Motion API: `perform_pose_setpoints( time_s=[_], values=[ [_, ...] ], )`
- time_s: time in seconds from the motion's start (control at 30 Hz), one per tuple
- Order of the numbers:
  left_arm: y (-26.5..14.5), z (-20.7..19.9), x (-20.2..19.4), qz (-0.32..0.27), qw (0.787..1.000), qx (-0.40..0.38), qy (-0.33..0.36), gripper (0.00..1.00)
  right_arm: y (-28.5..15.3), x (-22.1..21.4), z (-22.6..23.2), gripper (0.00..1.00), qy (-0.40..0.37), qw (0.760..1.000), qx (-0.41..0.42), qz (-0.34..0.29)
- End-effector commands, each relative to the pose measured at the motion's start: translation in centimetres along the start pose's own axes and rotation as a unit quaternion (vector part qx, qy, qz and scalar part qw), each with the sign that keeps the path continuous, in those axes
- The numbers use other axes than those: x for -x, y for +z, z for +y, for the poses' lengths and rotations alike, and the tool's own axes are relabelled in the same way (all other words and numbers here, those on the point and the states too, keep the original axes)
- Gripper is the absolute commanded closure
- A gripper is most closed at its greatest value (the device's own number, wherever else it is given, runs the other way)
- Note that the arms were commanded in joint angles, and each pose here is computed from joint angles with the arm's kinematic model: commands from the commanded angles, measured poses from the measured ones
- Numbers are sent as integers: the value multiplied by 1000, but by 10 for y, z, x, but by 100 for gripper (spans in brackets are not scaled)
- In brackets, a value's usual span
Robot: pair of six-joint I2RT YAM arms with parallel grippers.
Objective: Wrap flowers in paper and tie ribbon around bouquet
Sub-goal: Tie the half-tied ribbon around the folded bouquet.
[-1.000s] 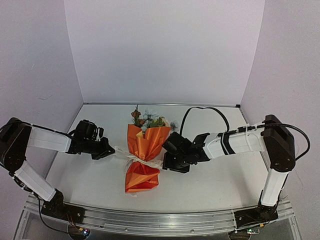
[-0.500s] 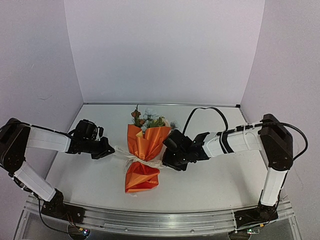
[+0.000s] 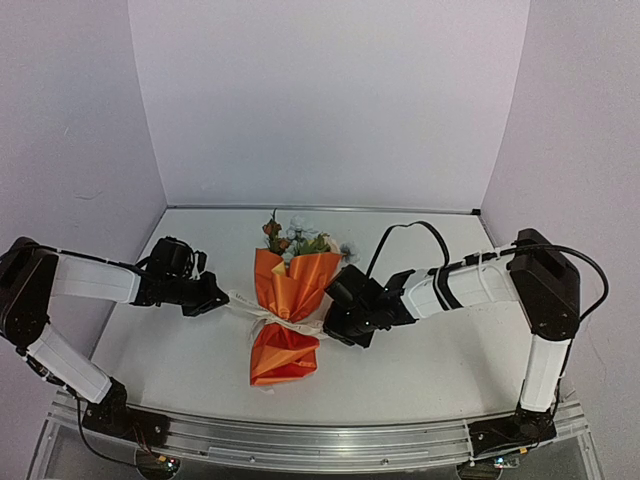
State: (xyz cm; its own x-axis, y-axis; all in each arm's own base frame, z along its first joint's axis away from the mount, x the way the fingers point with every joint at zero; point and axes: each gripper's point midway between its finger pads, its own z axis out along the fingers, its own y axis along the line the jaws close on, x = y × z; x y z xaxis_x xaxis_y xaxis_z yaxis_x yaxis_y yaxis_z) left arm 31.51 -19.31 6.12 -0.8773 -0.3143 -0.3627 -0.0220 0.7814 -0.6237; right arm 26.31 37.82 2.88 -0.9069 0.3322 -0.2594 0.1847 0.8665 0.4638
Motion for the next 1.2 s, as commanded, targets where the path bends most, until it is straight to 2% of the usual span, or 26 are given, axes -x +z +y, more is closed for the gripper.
perform_pose_setpoints(
  time_s=[0.0, 0.27, 0.57, 0.77, 0.97, 1.17],
  values=[
    [-10, -15, 19, -34, 999, -6, 12, 100, 1, 4, 3, 100, 2, 1000, 8, -6],
    [-16, 10, 31, -59, 997, 41, -14, 100, -29, 24, -23, 100, -50, 995, -58, -59],
    [-16, 22, 42, -69, 996, 46, -32, 100, -61, 38, -53, 100, -126, 974, -153, -110],
    [-16, 26, 46, -70, 996, 50, -37, 100, -68, 43, -62, 100, -147, 964, -183, -123],
    [-13, 19, 47, -48, 998, 45, -8, 100, -70, 47, -58, 100, -160, 961, -186, -125],
    [-26, 27, 59, -49, 992, 112, 32, 100, -75, 57, -62, 100, -173, 954, -200, -140]
  ],
)
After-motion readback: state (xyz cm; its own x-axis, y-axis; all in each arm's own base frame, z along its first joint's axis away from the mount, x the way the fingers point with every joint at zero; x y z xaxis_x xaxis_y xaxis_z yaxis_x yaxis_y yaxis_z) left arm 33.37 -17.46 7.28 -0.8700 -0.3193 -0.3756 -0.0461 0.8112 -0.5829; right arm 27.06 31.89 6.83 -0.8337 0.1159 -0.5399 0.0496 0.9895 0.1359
